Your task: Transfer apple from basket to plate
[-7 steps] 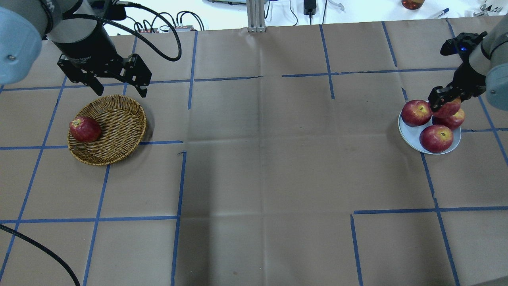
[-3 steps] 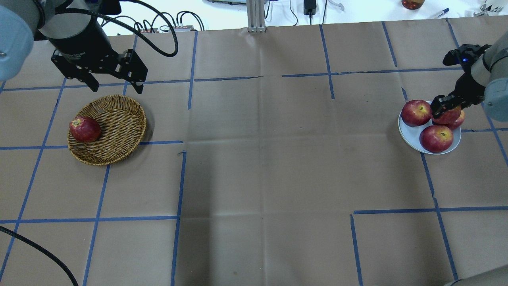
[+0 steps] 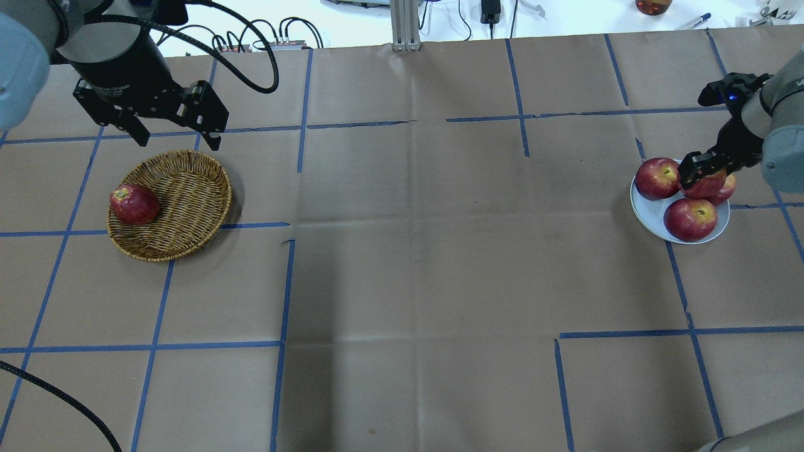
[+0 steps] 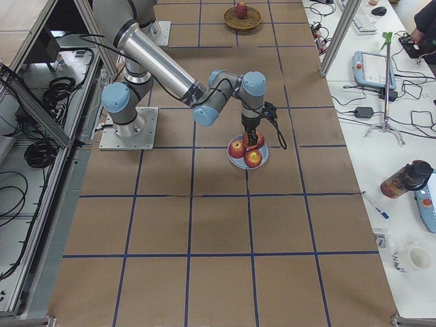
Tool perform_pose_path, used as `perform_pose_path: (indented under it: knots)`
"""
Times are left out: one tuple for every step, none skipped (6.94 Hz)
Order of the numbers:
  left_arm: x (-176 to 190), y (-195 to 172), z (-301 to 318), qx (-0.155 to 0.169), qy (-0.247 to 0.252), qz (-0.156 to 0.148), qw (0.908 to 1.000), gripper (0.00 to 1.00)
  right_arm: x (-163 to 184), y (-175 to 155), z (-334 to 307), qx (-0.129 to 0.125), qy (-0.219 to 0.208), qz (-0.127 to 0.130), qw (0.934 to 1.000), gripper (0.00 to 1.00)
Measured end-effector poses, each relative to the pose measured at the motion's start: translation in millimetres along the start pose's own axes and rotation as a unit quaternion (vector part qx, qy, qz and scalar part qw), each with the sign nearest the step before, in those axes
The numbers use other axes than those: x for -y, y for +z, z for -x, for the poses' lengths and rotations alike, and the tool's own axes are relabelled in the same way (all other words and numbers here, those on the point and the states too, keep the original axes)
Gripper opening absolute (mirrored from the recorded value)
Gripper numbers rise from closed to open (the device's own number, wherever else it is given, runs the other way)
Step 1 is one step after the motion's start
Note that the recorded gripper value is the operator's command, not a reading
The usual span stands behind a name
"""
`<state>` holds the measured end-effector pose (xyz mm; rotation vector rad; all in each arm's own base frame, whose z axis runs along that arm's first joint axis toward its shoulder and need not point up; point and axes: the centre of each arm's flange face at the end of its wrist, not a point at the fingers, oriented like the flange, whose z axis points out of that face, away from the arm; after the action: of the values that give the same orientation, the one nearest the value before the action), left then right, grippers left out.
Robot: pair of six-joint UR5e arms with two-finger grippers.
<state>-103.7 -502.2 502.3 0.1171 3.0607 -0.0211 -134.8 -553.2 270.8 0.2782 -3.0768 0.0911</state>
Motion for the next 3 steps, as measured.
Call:
perform_pose_path:
  knots:
    - [-6,0,0,0.001,0.001,0.002,1.0,0.99,2,-3,-2,-0.003,0.001,-0.004,1.0,1.0]
    - [-9,0,0,0.002,0.002,0.003,1.0,0.99,6,-16,-2,-0.01,0.001,-0.013,0.9999,1.0]
    - [-9,1,1,0.002,0.002,0.003,1.0,0.99,12,-38,1,-0.017,0.001,-0.025,0.9995,1.0]
